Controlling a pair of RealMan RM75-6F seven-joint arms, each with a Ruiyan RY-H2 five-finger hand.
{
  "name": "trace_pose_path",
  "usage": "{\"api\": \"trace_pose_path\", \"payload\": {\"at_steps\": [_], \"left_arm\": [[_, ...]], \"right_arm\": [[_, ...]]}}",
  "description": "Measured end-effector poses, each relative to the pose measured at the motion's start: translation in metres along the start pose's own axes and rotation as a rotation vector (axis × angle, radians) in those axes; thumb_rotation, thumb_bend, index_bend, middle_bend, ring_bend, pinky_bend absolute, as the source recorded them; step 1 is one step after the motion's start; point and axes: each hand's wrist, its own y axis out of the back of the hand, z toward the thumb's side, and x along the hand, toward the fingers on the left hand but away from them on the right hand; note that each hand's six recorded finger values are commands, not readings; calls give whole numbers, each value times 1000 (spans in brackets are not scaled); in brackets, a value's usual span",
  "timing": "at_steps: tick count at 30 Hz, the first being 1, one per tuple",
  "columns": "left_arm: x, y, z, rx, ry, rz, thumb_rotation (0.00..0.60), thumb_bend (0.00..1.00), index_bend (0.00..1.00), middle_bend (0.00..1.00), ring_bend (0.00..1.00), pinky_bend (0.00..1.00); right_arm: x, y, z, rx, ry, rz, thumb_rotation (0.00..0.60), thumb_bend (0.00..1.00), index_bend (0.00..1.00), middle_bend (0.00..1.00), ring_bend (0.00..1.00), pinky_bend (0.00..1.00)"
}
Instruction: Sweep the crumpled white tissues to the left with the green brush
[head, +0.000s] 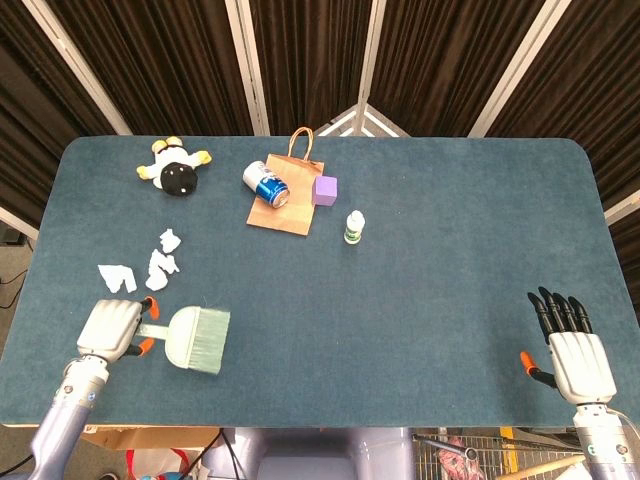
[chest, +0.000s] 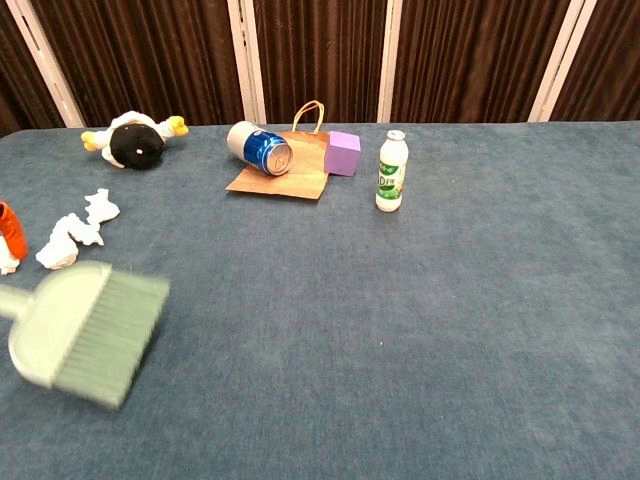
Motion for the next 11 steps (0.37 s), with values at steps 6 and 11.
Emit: {"api": "trace_pose_path", "payload": {"at_steps": [6, 11], "left_arm": [[-19, 10, -29, -52, 50, 39, 600, 9, 0, 117, 203, 341], [-40, 25, -48, -115, 51, 125, 600, 9, 0, 0, 7, 109]], "right_arm": [[0, -1, 2, 9, 13, -1, 600, 322, 0, 0, 0, 0], [0, -1, 2, 13, 16, 0, 600, 322, 0, 0, 0, 0]]}}
